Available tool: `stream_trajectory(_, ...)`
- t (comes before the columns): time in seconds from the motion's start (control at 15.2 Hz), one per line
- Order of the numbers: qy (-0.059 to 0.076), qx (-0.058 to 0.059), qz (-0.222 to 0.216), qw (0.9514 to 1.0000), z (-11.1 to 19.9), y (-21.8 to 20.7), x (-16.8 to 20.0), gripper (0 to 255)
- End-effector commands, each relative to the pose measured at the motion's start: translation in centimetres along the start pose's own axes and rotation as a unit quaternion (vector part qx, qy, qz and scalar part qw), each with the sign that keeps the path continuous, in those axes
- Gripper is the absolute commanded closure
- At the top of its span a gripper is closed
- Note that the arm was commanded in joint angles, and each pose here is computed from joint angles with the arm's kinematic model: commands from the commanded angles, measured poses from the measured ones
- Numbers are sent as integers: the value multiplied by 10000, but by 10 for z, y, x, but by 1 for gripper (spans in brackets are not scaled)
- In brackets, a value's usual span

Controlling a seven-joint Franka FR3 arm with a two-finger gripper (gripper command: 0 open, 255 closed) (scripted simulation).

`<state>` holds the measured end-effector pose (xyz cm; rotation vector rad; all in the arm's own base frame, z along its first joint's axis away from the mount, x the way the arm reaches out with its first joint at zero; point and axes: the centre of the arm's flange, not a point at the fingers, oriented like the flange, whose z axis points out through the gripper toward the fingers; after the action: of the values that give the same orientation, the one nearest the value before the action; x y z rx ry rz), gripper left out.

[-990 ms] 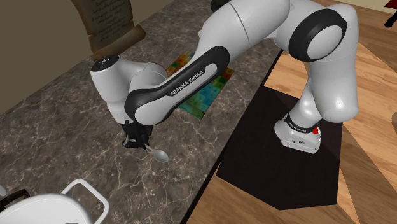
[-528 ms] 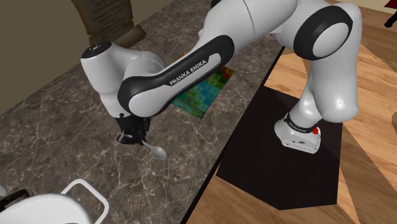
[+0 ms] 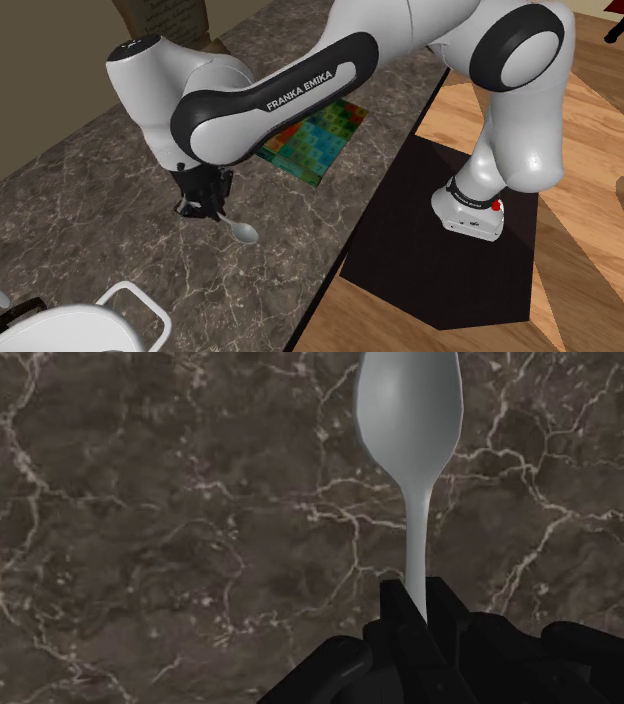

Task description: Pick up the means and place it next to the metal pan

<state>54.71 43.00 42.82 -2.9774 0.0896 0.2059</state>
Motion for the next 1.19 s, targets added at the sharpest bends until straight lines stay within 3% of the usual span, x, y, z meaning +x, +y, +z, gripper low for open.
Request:
stream_trajectory(0.0, -2, -1, 0, 10000, -10, -2, -1, 255)
stream_trajectory(0.13, -2, -1, 0, 10000, -19, -3, -3, 255)
stream_trajectory(1.12, -2, -1, 0, 10000, -43, 189, -45, 255)
